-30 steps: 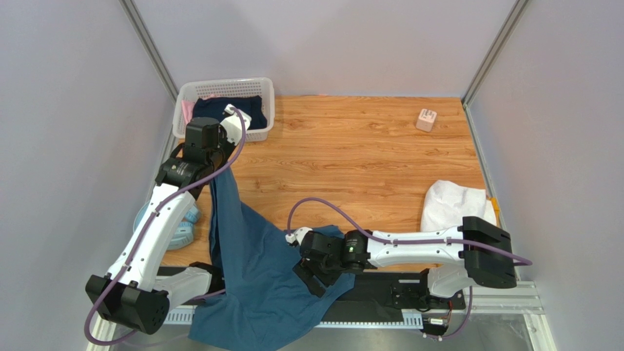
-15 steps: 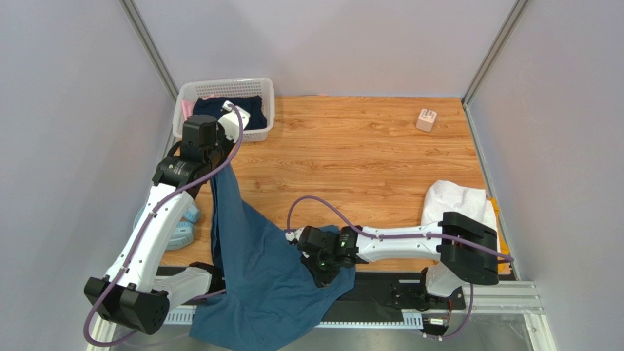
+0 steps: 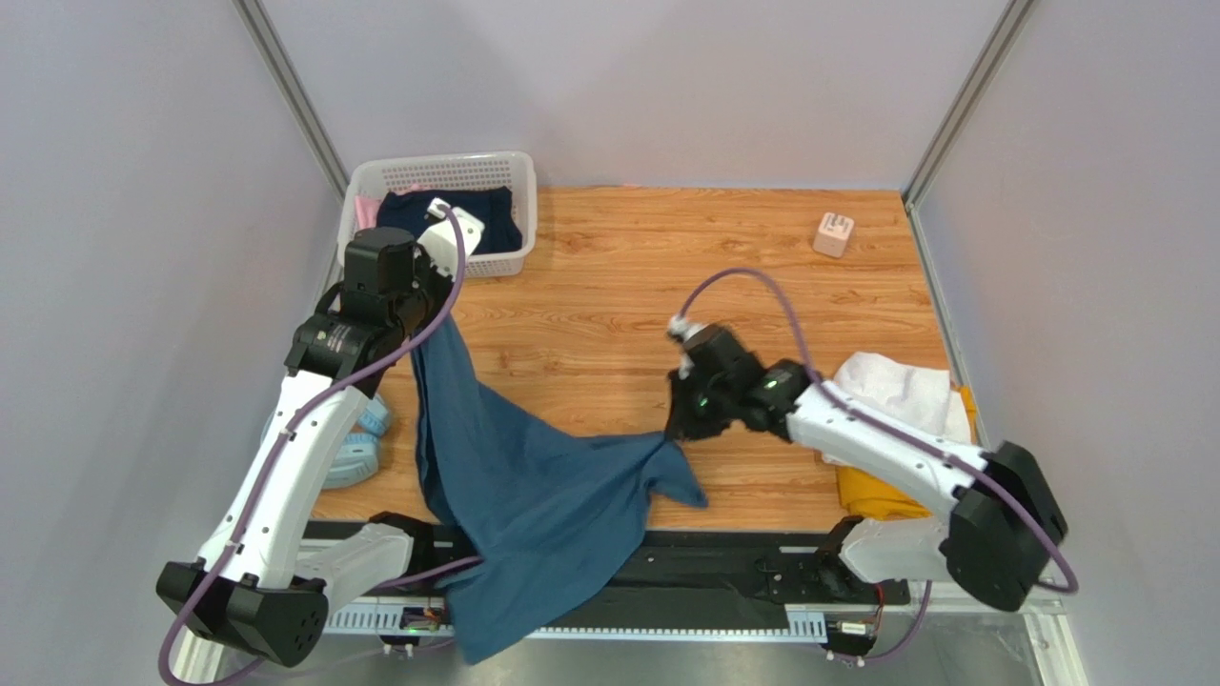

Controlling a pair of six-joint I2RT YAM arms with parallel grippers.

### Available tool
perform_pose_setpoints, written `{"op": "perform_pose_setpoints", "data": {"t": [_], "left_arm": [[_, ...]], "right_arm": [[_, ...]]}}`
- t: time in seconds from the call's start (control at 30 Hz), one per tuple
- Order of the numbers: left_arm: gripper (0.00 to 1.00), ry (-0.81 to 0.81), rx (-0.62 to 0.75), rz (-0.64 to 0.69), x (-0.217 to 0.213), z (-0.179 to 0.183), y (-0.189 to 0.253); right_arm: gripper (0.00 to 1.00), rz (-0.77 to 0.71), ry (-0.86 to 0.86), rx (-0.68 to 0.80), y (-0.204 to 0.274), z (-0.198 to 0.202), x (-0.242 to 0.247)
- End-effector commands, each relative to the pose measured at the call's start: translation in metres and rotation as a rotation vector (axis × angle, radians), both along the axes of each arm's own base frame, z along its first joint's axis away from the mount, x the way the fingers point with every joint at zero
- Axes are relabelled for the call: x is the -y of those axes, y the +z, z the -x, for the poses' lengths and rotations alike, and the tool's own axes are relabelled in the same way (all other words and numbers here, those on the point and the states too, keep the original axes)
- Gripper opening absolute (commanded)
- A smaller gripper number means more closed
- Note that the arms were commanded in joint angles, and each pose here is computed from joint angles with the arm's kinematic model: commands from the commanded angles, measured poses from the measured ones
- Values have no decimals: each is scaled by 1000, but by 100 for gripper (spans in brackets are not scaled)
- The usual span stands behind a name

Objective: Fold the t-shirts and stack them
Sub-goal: Flatten out the tshirt

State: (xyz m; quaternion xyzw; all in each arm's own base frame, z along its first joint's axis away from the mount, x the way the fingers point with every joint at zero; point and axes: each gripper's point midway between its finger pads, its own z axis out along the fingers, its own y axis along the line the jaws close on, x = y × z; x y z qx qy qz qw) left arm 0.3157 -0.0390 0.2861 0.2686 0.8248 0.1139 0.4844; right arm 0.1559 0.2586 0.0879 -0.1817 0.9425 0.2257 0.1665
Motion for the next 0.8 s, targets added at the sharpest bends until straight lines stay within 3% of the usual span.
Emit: {"op": "perform_pose_setpoints", "data": {"t": [0.0, 0.17, 0.37, 0.4, 0.43, 0.47, 0.53, 0.57, 0.63, 0.77], "left_arm": [[0, -30, 64, 101, 11, 7, 32], [0, -55, 60, 142, 18, 13, 37], [0, -67, 54, 145, 21, 10, 34], [0, -66, 47, 141, 21, 8, 30], [0, -67, 40, 137, 21, 7, 26], [0, -70, 37, 126, 21, 6, 22], [0, -68, 23, 112, 20, 4, 12], [0, -69, 16, 104, 20, 3, 8], [0, -76, 0, 103, 21, 2, -1], [0, -78, -19, 112, 23, 2, -11]], "right_arm": [[0, -36, -294, 135, 43, -84, 63], [0, 20, -422, 148, 43, -145, 98], [0, 117, -509, 108, 18, -186, 116], [9, 162, -525, 127, 23, -194, 121], [25, 191, -527, 151, 28, -195, 125], [62, 210, -525, 187, 37, -196, 126], [92, 216, -483, 276, 66, -185, 117], [100, 217, -455, 304, 75, -177, 111], [100, 210, -355, 375, 100, -144, 89], [100, 146, -103, 340, 100, -49, 41]]}}
